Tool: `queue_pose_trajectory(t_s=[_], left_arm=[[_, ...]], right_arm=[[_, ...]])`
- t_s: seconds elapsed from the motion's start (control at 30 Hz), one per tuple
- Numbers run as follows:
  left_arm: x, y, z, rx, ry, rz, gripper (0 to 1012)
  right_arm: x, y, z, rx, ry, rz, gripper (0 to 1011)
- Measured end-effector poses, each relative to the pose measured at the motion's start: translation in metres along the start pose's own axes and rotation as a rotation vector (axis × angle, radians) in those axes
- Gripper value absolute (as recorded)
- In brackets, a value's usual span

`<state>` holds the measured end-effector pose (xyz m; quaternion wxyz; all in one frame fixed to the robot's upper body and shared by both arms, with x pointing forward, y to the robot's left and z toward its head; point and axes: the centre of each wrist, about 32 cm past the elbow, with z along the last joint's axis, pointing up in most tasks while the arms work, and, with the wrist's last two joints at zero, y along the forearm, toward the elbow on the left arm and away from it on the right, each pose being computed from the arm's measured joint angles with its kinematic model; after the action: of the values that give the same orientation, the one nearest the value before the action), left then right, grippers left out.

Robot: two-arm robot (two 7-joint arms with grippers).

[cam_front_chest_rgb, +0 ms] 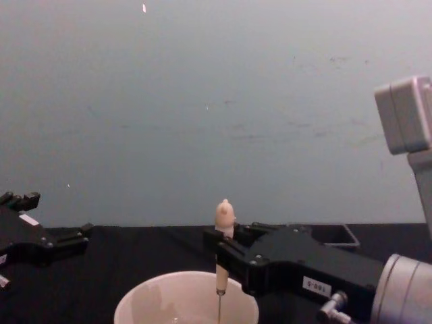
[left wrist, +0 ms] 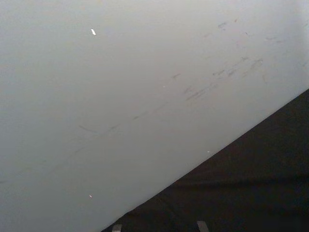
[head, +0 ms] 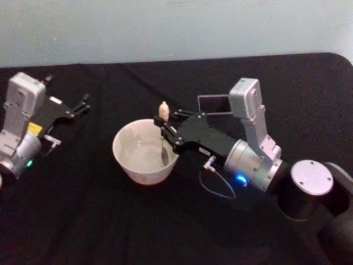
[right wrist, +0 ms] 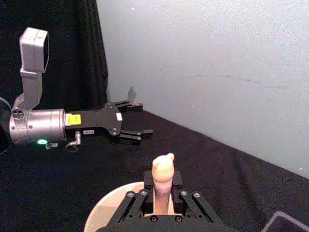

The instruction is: Pick up the stirring spoon with one hand, stir inside the cup, then place it back in its original position.

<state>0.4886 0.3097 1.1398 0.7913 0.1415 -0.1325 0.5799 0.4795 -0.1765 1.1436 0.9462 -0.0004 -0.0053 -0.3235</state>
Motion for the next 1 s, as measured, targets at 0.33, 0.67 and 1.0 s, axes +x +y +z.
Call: queue_pose_trajectory(t_s=[0.33,0.67,1.0], left_arm=[[0.0000,0.0000,0.0000,0.000,0.000,0.000,1001],[0.0000,0.0000,0.0000,0.000,0.000,0.000,1001],[0.0000,0.0000,0.0000,0.000,0.000,0.000,1001]], right_arm=[[-0.004,0.003,0.002,0.009,0.003,0.018,217],[-0.012,0.010,0.004,0.016,0.002,0.061,216],[-0.017,0.024,0.003,0.015,-0.007,0.090,217]])
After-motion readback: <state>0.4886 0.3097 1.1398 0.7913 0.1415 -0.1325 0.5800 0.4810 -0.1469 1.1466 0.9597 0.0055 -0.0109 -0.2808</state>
